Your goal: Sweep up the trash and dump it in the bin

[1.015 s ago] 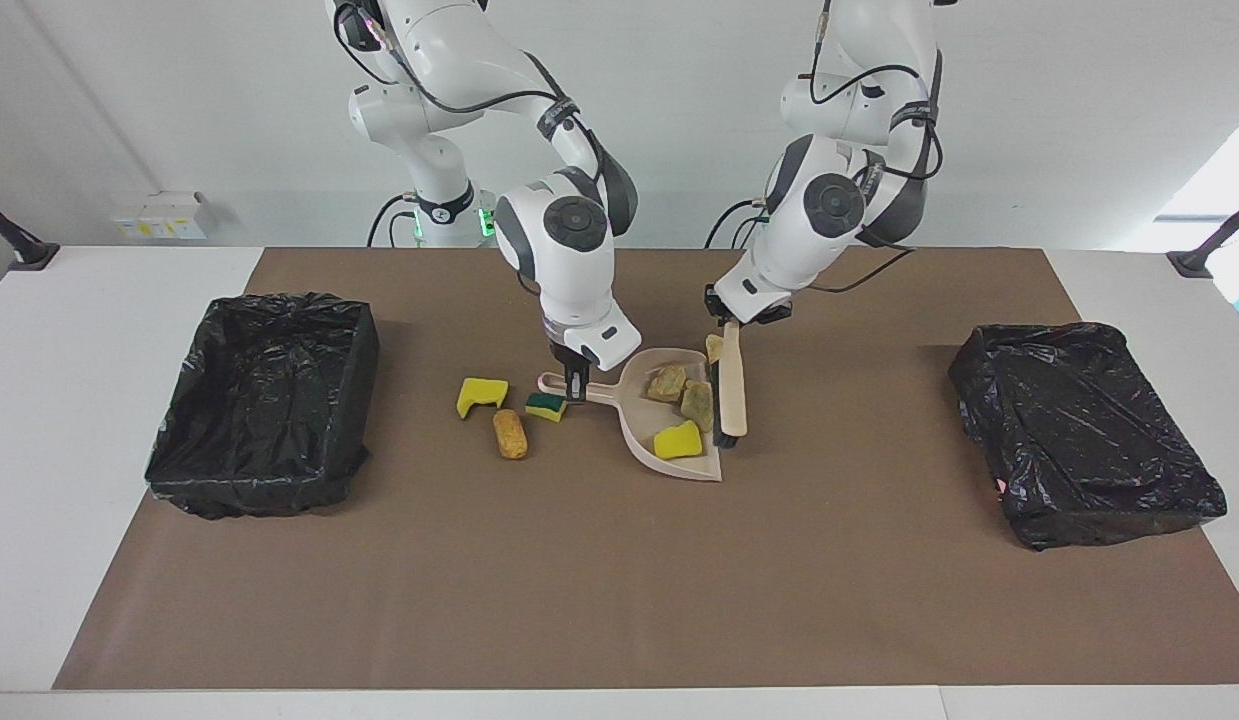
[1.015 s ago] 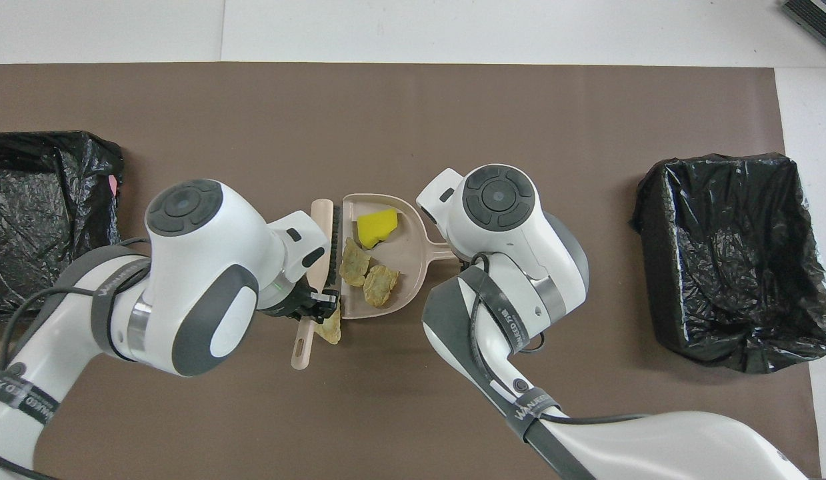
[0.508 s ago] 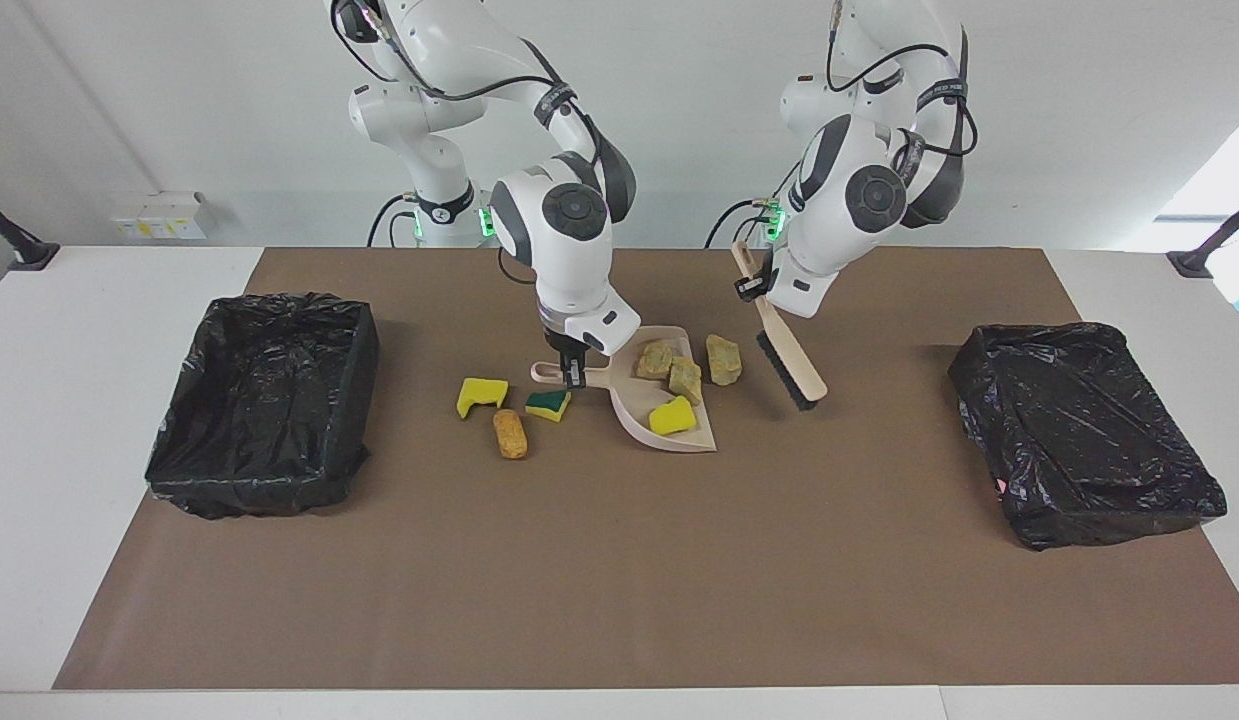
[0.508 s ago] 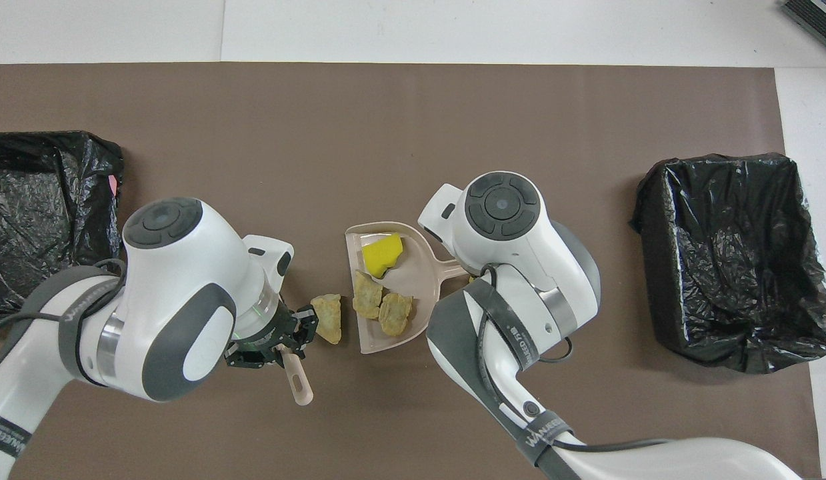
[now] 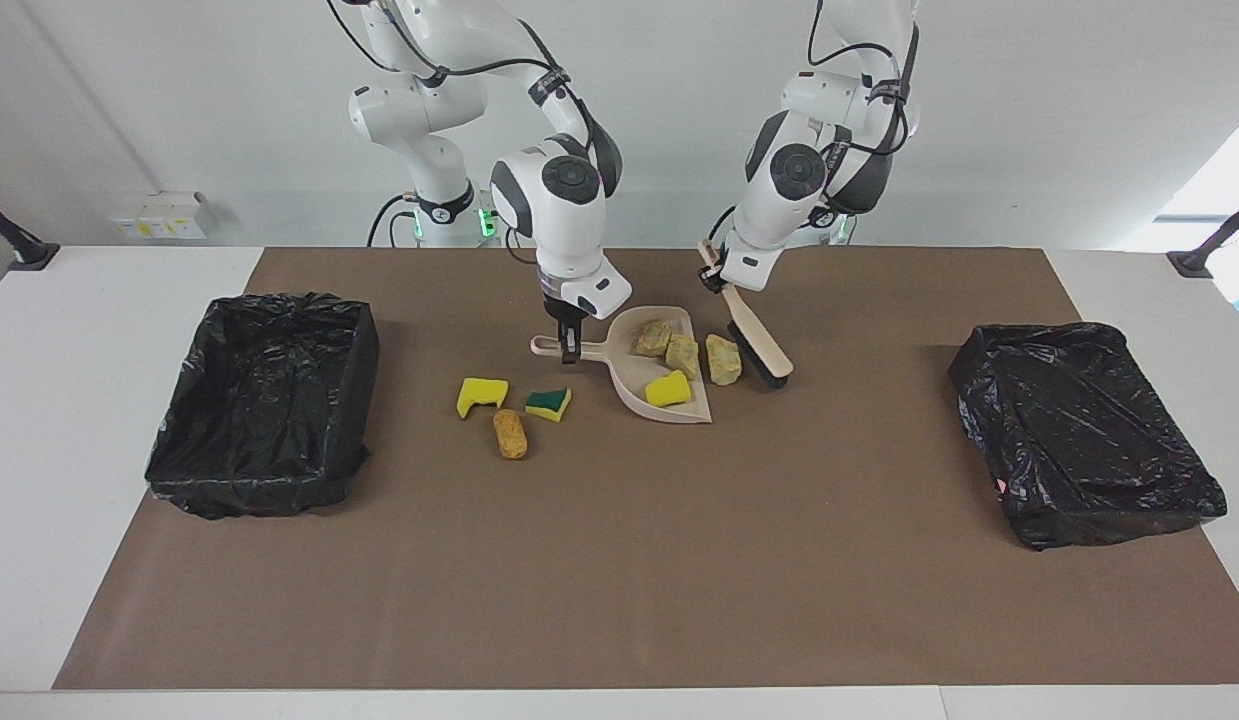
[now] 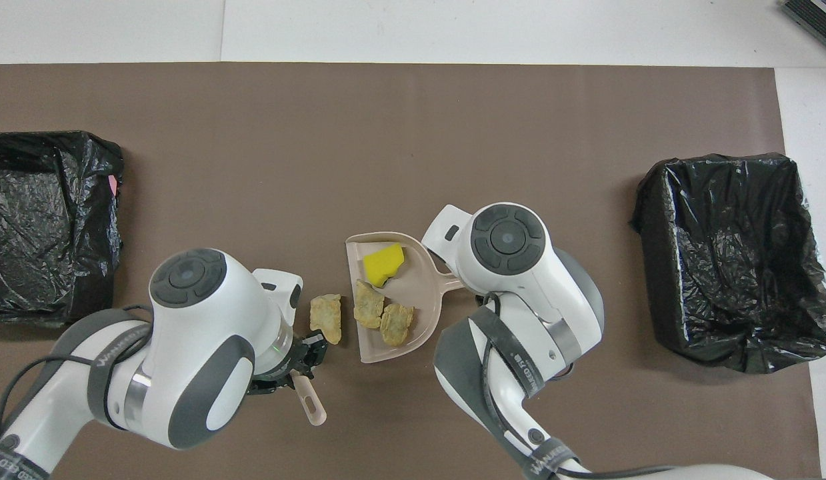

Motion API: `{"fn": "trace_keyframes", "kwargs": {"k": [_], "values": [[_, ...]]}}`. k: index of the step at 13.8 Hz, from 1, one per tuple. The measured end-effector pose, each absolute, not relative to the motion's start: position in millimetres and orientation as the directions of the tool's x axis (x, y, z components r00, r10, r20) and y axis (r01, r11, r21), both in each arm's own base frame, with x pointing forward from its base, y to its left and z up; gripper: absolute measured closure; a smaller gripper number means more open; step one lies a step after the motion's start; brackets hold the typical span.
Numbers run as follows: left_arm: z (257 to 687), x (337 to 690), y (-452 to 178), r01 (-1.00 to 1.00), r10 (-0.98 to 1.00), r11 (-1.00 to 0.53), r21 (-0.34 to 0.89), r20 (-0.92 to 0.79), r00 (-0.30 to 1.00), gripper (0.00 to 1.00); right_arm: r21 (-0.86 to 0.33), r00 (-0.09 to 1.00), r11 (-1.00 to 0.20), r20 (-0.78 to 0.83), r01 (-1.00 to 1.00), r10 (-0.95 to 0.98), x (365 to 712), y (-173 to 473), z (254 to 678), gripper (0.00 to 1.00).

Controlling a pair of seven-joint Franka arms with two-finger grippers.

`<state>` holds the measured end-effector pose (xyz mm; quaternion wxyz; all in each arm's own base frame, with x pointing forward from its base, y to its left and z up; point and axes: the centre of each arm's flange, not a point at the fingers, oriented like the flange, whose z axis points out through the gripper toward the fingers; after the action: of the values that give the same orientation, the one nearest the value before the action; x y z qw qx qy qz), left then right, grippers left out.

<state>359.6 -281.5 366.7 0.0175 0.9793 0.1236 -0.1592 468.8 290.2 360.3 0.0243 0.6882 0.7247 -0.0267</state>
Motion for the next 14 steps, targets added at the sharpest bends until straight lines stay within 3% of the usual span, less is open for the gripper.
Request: {"fn": "trace_keyframes", "kwargs": {"k": [3,8,11,14], "values": [[368.1,350.5,-294.1,0.041,0.021,-0.998,0.057,-0.306,0.952,0.74,-0.002,-0.002,0.002,-0.075,1.0,0.997,457.2,297.9,361.1,0.69],[389.0,346.8,-311.5,-0.144,-0.172,-0.983,0.112,-0.297,0.939,0.74,-0.001,0.009,-0.01,-0.076,1.0,0.997,454.8,298.9,360.9,0.69],[427.0,371.2,-294.3,-0.189,-0.228,-0.971,0.149,-0.317,0.921,0.74,-0.003,0.01,-0.01,-0.077,1.0,0.997,454.7,299.3,361.4,0.69],[438.3,390.9,-270.9,-0.191,-0.238,-0.966,0.173,-0.31,0.92,0.74,0.0,0.011,-0.011,-0.076,1.0,0.997,455.8,299.3,363.0,0.69]]}}
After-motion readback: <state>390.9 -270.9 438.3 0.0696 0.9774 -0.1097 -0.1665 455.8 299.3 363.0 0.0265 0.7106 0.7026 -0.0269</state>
